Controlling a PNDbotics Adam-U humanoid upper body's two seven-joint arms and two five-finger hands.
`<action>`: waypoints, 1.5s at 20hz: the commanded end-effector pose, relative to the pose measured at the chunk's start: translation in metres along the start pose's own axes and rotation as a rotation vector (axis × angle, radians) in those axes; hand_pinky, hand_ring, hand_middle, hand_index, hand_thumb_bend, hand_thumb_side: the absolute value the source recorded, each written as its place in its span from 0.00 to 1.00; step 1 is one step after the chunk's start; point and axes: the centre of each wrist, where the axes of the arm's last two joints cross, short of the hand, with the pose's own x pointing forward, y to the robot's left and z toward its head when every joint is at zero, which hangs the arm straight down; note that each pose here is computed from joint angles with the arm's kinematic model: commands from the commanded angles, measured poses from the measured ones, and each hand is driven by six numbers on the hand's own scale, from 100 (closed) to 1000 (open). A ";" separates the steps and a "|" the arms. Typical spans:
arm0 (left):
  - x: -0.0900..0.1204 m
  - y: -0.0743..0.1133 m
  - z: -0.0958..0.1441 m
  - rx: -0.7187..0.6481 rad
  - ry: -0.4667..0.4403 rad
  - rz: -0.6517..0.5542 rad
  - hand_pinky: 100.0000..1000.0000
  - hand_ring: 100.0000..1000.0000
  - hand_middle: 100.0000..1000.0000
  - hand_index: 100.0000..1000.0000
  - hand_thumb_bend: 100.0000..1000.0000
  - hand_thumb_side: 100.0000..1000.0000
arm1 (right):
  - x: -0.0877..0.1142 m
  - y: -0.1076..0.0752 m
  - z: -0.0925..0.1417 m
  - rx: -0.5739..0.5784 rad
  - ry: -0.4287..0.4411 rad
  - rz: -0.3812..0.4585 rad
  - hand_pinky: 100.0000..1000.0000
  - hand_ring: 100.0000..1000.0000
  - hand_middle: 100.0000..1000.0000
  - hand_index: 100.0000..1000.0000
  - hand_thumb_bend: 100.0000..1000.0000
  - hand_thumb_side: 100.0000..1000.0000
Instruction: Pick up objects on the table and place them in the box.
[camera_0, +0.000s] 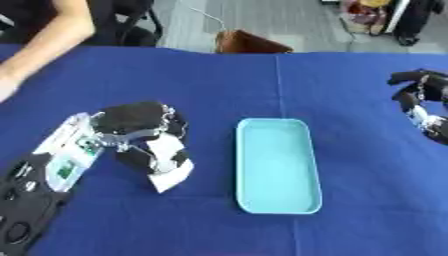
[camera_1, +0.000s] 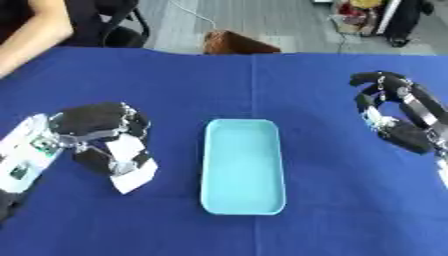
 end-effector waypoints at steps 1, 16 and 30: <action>0.000 0.001 0.001 -0.034 -0.057 0.020 0.00 0.00 0.00 0.00 0.00 0.20 | 0.005 -0.016 -0.001 -0.018 -0.018 0.033 0.43 0.63 0.75 0.88 0.00 0.70; 0.003 0.014 0.003 -0.023 -0.089 0.075 0.00 0.00 0.00 0.00 0.00 0.23 | 0.004 -0.015 0.002 -0.020 -0.009 0.032 0.43 0.63 0.75 0.88 0.00 0.70; 0.050 0.101 -0.037 0.152 -0.322 0.227 0.00 0.00 0.00 0.00 0.00 0.36 | 0.003 -0.012 0.001 -0.003 -0.010 0.025 0.43 0.63 0.75 0.88 0.00 0.70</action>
